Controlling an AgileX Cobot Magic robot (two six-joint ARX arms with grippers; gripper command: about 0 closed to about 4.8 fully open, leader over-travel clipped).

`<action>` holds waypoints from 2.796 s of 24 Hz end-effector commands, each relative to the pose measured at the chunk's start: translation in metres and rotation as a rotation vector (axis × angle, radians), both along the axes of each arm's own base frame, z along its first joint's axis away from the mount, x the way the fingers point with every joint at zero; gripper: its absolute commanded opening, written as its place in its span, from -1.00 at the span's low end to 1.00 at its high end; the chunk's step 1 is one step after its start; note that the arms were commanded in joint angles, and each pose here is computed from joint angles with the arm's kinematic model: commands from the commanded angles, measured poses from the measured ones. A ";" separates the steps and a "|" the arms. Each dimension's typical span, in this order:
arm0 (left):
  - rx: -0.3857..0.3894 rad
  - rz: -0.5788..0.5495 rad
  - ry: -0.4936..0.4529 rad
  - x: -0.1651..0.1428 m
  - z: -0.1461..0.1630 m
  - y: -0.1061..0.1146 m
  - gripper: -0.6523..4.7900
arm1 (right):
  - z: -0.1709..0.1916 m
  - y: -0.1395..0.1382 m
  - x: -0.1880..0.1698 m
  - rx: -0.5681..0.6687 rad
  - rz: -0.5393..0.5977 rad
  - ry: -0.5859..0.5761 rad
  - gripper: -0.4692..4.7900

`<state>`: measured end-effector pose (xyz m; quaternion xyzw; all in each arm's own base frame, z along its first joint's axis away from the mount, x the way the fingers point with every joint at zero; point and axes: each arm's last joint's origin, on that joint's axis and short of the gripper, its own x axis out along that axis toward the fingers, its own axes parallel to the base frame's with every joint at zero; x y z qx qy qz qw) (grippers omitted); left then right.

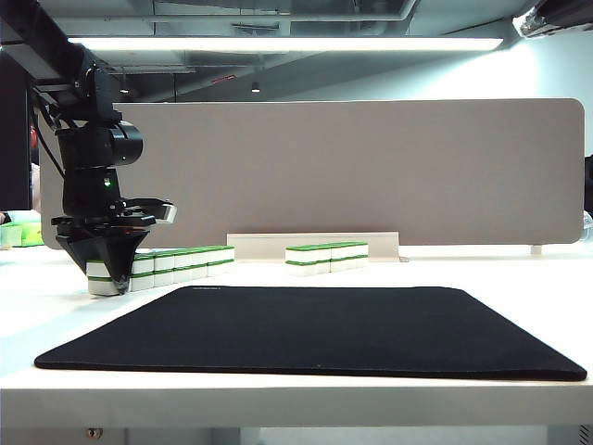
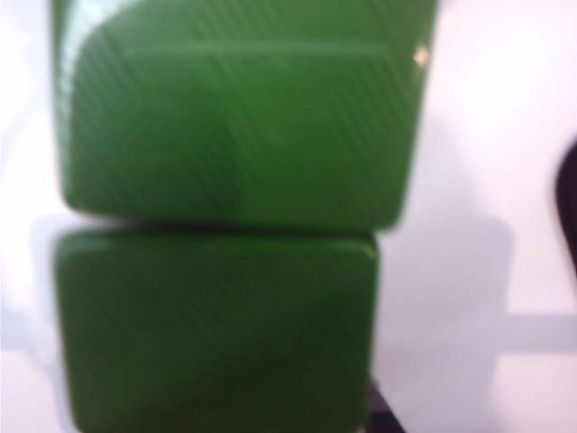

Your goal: Take a mahjong tile from the mahjong wall and then place it on the table close to you.

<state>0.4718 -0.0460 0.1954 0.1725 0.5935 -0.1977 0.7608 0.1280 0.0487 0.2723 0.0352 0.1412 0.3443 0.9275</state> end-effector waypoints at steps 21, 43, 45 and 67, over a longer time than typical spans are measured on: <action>-0.034 -0.626 -0.082 -0.067 0.069 -0.182 -0.09 | 0.004 -0.001 0.001 -0.001 -0.023 -0.029 -0.82; -0.042 -0.967 -0.020 -0.136 0.012 -0.307 -0.09 | 0.005 0.000 0.001 0.004 -0.023 -0.042 -0.82; -0.063 -0.972 -0.016 -0.136 0.012 -0.307 -0.09 | 0.006 0.000 0.001 0.007 -0.022 -0.054 -0.83; 0.006 -0.903 -0.014 -0.130 -0.009 -0.310 0.46 | 0.007 0.000 0.001 0.009 -0.023 -0.059 -0.83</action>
